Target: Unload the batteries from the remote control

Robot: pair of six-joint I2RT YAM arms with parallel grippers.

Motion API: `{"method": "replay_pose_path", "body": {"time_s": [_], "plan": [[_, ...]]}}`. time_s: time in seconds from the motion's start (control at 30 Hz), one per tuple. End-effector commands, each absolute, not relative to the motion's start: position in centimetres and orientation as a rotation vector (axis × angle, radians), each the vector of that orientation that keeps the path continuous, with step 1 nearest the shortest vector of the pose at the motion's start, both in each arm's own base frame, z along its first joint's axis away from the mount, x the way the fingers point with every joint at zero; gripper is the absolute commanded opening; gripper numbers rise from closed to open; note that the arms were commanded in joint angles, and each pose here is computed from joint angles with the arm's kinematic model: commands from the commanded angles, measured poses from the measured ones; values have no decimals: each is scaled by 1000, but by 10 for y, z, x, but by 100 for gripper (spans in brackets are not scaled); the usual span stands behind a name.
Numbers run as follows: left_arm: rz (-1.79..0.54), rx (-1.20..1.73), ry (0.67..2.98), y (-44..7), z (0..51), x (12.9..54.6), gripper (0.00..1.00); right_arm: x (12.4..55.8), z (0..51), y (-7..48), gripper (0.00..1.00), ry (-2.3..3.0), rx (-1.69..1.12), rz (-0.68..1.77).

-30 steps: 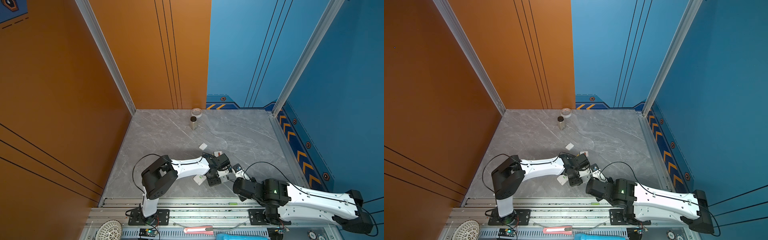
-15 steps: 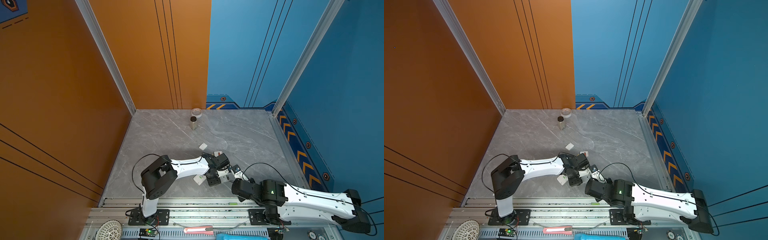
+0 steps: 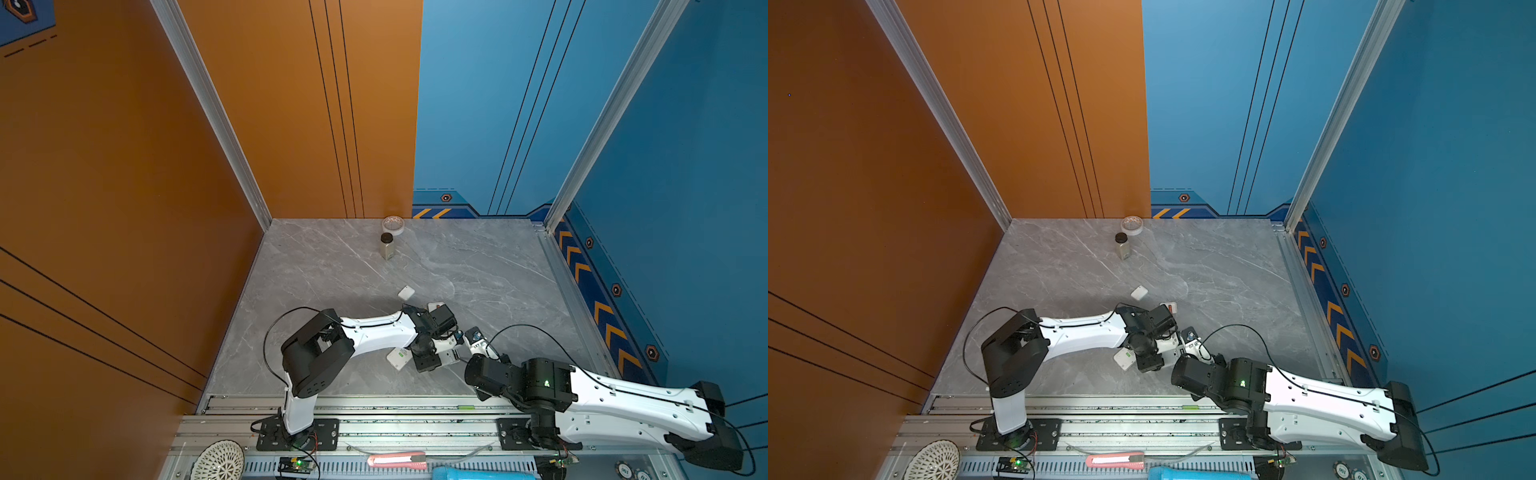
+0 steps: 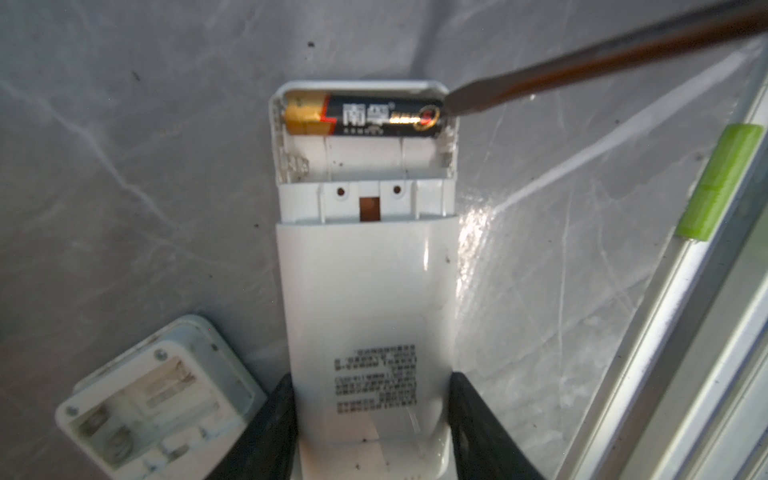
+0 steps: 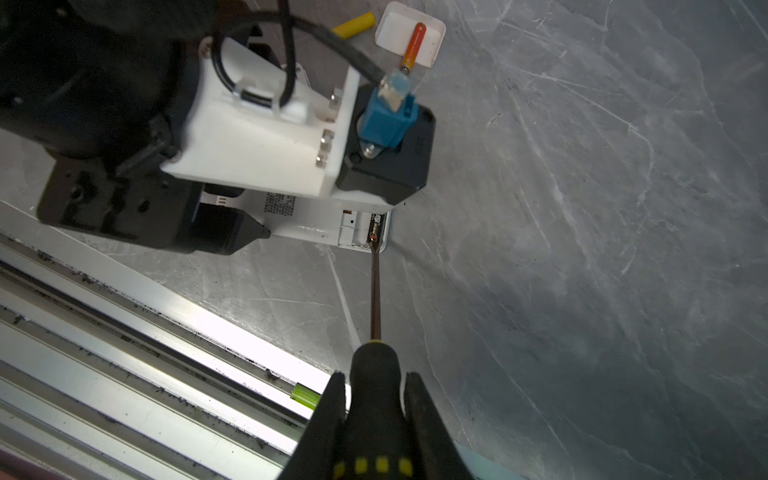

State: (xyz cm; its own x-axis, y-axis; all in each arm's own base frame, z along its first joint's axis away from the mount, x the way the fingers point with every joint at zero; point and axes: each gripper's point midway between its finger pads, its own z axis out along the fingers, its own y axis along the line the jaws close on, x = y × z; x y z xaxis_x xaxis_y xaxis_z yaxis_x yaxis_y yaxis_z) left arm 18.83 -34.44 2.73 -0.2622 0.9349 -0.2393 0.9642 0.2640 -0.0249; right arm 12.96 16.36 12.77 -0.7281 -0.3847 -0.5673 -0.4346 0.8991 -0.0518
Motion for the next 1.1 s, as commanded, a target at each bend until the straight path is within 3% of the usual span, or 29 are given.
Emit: {"method": "replay_pose_path", "body": {"time_s": [0.0, 1.07], "plan": [[-135, 1950, 2490, -301, -10, 162, 2, 132, 127, 164, 0, 2453, -583, 124], [-151, 1969, 2480, -301, -11, 160, 0, 134, 115, 157, 0, 2482, -554, 70]]}}
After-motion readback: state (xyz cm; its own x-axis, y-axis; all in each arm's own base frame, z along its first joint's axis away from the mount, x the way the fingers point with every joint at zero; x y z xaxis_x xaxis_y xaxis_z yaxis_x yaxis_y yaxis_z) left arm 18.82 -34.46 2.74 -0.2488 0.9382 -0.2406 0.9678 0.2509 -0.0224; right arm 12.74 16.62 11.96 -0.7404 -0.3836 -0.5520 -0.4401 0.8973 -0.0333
